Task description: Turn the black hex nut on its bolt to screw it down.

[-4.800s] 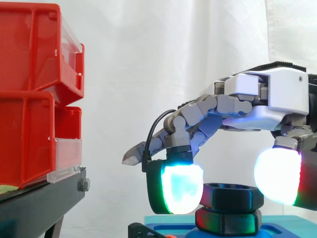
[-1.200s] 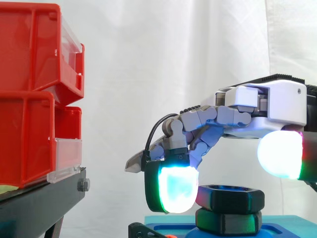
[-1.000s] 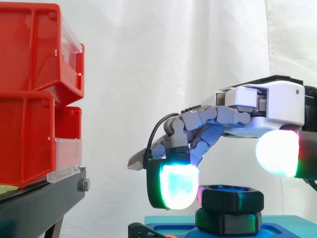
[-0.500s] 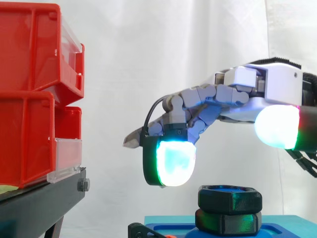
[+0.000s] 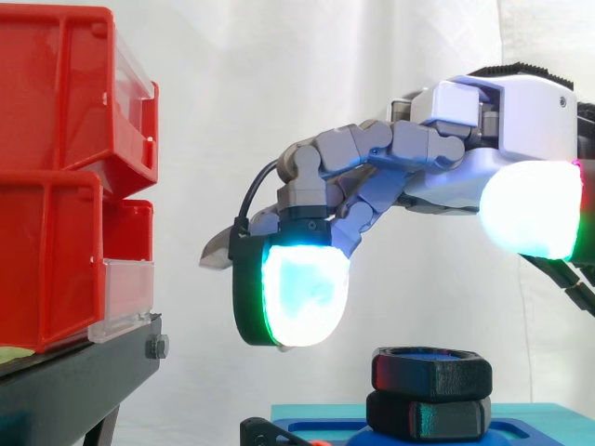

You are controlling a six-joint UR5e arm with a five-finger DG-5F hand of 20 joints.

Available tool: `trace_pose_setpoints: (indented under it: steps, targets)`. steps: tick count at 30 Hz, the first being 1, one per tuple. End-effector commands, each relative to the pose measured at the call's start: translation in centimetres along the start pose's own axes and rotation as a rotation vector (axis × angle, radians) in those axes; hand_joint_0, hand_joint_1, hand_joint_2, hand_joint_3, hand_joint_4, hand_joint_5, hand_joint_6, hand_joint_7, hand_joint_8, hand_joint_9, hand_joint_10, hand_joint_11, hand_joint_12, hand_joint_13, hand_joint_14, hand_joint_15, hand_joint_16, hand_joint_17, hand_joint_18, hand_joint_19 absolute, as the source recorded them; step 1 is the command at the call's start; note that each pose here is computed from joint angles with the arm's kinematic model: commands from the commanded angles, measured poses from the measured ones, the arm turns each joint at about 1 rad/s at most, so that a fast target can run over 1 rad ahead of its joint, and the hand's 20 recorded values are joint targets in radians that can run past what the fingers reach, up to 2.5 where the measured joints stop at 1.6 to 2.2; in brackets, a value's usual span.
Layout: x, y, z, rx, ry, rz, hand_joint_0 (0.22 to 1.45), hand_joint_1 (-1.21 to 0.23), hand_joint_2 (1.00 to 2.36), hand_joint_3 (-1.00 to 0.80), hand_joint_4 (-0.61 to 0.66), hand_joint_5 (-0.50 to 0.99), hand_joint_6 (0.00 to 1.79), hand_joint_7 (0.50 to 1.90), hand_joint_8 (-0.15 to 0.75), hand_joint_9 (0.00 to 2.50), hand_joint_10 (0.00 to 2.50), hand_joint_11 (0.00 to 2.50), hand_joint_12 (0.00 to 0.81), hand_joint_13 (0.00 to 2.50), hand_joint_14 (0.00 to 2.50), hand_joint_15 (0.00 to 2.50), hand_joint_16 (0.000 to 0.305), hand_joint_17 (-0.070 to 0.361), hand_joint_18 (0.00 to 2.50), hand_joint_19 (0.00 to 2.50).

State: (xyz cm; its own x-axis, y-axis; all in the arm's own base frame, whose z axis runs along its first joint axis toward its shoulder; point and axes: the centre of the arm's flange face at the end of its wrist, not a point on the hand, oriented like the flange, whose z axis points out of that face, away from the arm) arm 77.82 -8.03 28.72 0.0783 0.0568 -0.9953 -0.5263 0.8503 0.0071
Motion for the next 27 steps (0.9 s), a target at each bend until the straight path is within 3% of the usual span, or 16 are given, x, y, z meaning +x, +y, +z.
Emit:
trace_pose_setpoints:
  steps: [1,9,18,27]
  targets:
    - [0.2,0.5,0.3,0.001,0.01,0.006,0.41,-0.23,1.0,-0.5,0.24,-0.03,0.5,1.22,0.31,0.91,0.02,0.37,0.381,0.52,0.0,0.09,0.062,0.14,0.43,0.33]
    - [0.5,0.6,-0.1,0.001,0.043,0.015,0.42,-0.24,1.0,-0.5,0.25,-0.03,0.5,1.21,0.309,0.91,0.02,0.38,0.379,0.52,0.0,0.09,0.062,0.139,0.43,0.33]
    - [0.5,-0.2,-1.1,0.003,0.055,0.01,0.42,-0.25,1.0,-0.5,0.23,-0.03,0.5,1.22,0.312,0.91,0.02,0.37,0.377,0.52,0.0,0.09,0.061,0.138,0.44,0.34]
    - [0.5,-1.0,-1.8,0.014,0.058,0.003,0.42,-0.25,1.0,-0.5,0.23,-0.02,0.5,1.33,0.31,0.93,0.02,0.39,0.376,0.53,0.0,0.09,0.061,0.137,0.44,0.34]
